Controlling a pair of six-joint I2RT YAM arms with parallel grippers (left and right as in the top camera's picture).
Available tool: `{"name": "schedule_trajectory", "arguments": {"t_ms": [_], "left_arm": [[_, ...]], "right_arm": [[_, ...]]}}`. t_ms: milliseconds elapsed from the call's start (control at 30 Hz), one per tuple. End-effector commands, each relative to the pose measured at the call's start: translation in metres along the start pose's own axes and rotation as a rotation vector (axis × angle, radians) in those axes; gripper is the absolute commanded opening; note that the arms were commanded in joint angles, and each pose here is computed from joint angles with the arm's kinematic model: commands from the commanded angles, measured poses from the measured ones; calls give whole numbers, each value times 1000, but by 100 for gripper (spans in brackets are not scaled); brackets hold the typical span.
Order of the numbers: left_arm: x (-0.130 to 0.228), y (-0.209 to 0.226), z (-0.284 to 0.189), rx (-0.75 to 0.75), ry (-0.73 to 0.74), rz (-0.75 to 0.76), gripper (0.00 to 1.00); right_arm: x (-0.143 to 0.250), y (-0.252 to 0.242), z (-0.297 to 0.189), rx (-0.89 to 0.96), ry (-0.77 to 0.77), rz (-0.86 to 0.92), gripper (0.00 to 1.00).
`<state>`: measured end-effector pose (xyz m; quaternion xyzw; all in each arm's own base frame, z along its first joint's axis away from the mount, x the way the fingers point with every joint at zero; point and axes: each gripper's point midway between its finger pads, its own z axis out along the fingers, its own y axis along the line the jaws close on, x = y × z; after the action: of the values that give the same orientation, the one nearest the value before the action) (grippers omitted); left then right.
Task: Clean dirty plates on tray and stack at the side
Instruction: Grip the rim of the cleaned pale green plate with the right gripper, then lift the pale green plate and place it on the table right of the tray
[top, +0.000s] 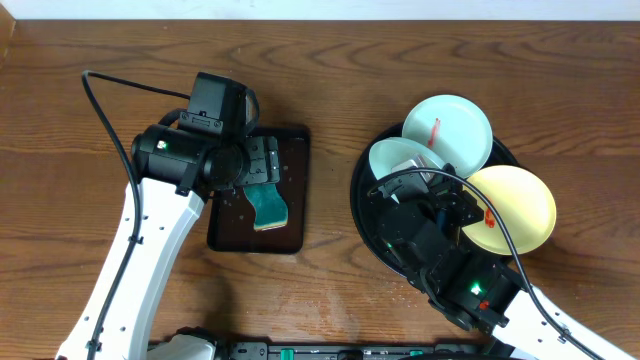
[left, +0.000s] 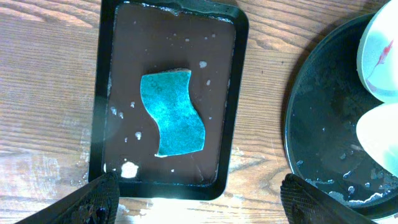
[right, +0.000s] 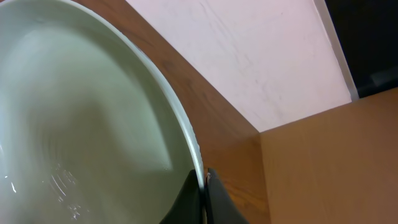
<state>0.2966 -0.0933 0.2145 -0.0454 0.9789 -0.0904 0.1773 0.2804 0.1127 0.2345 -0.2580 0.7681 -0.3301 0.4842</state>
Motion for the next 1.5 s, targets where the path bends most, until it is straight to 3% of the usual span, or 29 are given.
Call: {"name": "schedule_trajectory", "arguments": {"t_ms": [0,667,967,1067,1200,1333,1467], "left_arm": [[0,-1,-2,6,-2,9,83],[0,-1,-2,6,-2,9,84],[0,-1,-2,6,-2,9,84],[0,-1,-2,6,-2,9,84],[0,-1,-2,6,-2,9,84],[0,-1,-2,6,-2,9,84],[0,-1,-2,6,-2,9,84]], "right_arm": [[-6,-9,-3,30,-7,20,1],[-6,-9,-2,30,-7,23,1],[-5,-9,-2,30,-5,101,1],[0,-10,2,28,14,224,1],[14,24,14,-192,97,454,1],[21,79,18,-569,236,658,1],[28,77,24,-722,302,779,1]]}}
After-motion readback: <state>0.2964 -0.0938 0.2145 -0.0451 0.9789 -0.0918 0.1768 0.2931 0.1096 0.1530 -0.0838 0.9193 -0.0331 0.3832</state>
